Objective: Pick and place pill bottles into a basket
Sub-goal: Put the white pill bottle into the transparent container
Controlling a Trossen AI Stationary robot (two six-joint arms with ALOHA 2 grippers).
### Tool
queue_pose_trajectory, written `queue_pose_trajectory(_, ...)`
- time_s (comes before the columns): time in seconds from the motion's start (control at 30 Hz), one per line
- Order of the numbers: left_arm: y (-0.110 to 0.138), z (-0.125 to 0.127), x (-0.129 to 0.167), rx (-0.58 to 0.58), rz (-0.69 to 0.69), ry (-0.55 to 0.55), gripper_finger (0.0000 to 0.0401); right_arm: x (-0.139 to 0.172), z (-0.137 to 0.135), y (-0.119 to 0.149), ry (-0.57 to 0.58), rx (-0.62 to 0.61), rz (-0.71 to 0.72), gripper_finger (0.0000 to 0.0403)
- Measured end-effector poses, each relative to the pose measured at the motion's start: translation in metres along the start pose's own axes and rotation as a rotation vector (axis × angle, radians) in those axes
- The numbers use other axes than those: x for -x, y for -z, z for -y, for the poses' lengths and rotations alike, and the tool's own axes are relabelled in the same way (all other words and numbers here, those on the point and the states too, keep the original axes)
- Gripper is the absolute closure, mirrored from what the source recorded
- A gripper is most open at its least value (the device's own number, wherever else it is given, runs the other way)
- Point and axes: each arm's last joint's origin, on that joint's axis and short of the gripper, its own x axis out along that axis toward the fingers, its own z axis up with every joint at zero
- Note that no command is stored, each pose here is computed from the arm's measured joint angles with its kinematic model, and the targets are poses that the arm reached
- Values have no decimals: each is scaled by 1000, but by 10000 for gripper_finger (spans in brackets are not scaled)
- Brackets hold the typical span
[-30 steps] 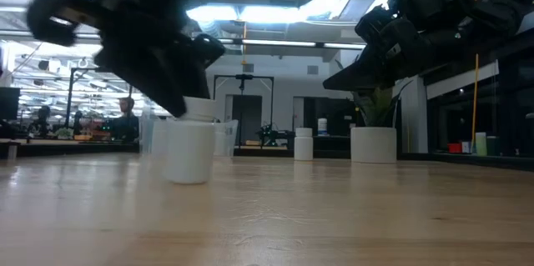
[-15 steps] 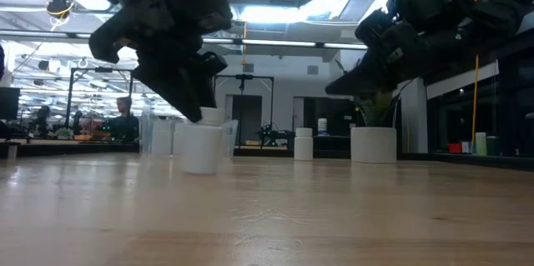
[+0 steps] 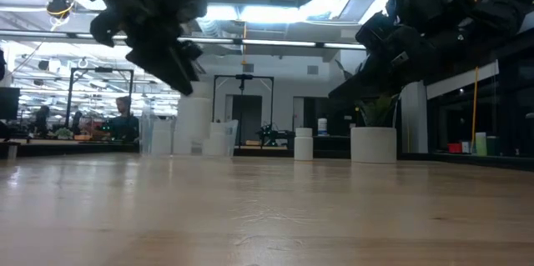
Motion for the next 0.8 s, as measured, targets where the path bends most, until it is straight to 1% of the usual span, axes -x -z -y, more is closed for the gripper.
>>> queue_pose_trajectory(0.1,2,-5,13,22,-8,-72,246,0,0,0,0,-2,1,398)
queue_pose_trajectory(0.17,4,-8,21,39,-19,-101,246,0,0,0,0,-1,4,398)
queue_pose_trajectory(0.4,3,-21,50,95,59,-135,246,0,0,-1,1,0,10,398)
queue_pose_trajectory(0.53,8,-31,64,124,63,-171,246,0,0,-1,1,5,11,398)
queue_pose_trajectory(0.8,13,-52,75,193,88,-229,246,0,0,-2,3,1,18,398)
